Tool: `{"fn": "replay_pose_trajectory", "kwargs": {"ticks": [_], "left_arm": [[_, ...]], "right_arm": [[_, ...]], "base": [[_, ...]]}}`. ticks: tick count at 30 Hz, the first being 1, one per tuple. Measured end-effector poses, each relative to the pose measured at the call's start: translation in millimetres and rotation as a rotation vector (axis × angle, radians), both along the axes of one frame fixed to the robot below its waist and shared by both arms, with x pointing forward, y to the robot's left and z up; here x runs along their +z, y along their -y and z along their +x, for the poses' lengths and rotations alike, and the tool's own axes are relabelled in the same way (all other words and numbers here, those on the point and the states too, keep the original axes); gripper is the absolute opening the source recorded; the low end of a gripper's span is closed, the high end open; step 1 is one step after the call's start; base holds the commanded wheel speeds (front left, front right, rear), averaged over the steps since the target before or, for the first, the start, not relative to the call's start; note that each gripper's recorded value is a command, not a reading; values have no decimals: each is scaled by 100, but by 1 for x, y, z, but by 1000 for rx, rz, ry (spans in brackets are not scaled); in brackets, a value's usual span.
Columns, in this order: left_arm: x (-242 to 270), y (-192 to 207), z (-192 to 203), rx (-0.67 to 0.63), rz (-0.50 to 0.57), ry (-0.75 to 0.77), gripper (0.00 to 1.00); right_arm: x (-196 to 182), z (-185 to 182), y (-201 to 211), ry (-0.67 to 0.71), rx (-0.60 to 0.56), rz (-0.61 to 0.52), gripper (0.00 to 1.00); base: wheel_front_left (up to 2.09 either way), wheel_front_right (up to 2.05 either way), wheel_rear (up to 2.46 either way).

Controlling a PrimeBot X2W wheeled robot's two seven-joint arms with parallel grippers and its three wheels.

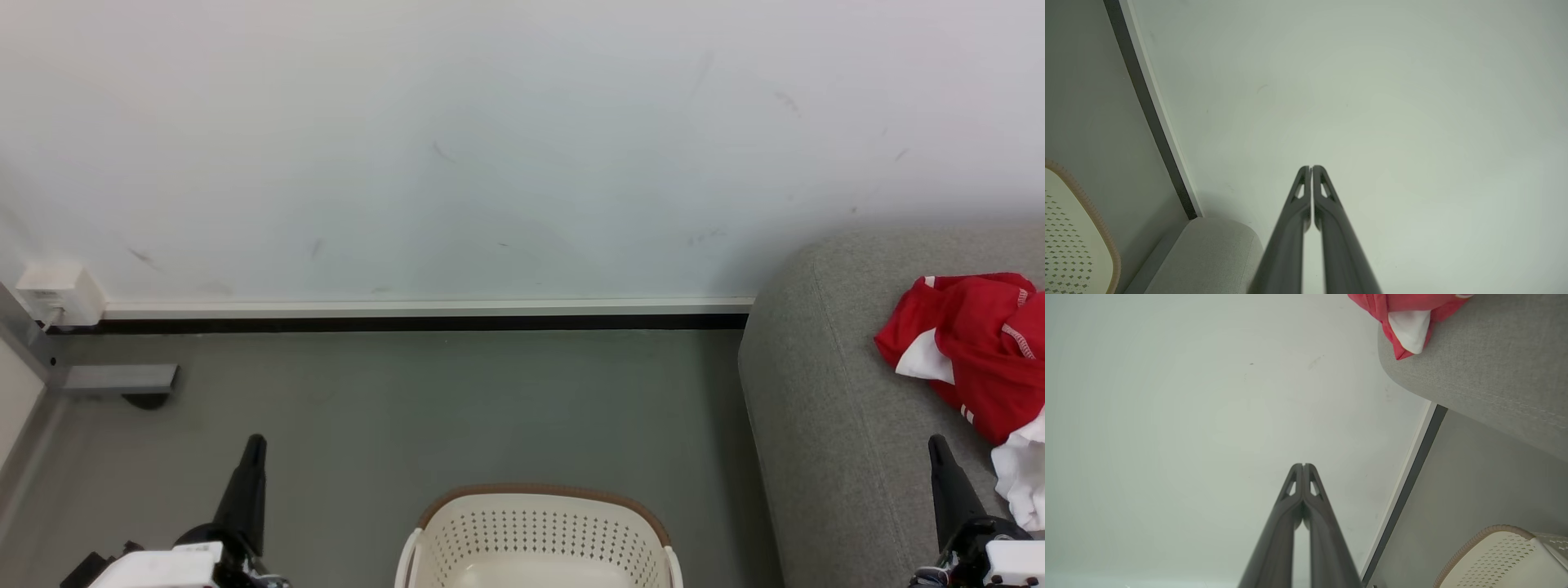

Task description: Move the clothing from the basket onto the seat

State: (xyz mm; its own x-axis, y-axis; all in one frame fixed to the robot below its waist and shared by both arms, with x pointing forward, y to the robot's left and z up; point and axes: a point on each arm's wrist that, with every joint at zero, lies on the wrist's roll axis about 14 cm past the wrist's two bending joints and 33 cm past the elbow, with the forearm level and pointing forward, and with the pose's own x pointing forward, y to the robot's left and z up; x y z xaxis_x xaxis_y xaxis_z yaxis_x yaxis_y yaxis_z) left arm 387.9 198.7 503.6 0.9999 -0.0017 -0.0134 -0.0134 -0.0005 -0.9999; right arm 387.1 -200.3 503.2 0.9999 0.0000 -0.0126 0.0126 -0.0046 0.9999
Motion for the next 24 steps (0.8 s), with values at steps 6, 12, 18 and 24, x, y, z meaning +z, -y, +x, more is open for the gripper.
{"fn": "replay_pose_trajectory", "kwargs": {"ticks": [6,12,18,24], "left_arm": [[0,0,0,0,0,0,0],[0,0,0,0,0,0,0],[0,0,0,0,0,0,0],[0,0,0,0,0,0,0]], "right_arm": [[0,0,0,0,0,0,0],[0,0,0,0,0,0,0],[0,0,0,0,0,1,0],[0,0,0,0,0,1,0]], "base": [[0,0,0],[0,0,0],[0,0,0],[0,0,0]]}}
